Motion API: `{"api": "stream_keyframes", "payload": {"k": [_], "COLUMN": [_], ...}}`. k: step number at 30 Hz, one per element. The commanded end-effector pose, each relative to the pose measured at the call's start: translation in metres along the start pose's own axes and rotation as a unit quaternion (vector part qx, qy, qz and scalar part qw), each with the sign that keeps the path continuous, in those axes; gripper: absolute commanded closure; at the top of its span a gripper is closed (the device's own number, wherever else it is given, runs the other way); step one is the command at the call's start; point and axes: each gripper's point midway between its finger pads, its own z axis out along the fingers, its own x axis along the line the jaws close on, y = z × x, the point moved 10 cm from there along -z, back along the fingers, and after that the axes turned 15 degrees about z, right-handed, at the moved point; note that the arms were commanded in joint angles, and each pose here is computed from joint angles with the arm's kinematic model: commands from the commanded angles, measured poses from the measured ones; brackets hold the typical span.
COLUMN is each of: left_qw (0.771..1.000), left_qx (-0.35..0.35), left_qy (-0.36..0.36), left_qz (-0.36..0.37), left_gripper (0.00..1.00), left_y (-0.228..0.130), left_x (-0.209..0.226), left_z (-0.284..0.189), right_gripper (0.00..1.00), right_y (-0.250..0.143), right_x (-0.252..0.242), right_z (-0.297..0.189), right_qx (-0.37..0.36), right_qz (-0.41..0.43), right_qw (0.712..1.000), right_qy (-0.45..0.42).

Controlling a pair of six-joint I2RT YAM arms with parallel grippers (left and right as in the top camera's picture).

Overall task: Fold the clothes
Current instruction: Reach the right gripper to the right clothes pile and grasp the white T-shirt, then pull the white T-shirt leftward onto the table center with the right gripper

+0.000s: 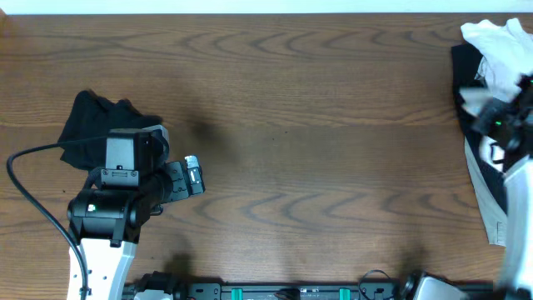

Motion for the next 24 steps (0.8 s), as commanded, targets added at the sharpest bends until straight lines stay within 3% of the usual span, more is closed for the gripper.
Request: {"api": "stream_keyframes", "payload": {"k": [1, 10, 24], "left_qw": [1.000, 1.000, 1.000], "left_qx": [-0.008, -0.008, -0.008], "left_qy": [-0.006, -0.006, -0.006], "left_qz": [0.007, 0.007, 0.007], "left_gripper": [0.02, 0.02, 0.02], "left_y": [0.003, 0.003, 0.003], "left_x": [-0.001, -0.001, -0.001], "left_z": [-0.005, -0.005, -0.005], "right_gripper": [0.99, 0.99, 0.99], "right_y": [-0.023, -0.113, -0.210], "right_x": [0.040, 0.120, 0.190], "right_z": [-0.030, -0.063, -0.105], "right_qx": [0.023, 0.138, 0.192], "right_qz": [-0.060, -0.190, -0.287], "right_qw": [0.995, 0.957, 0.896], "right_qy": [0.075, 0.170, 0.279]}}
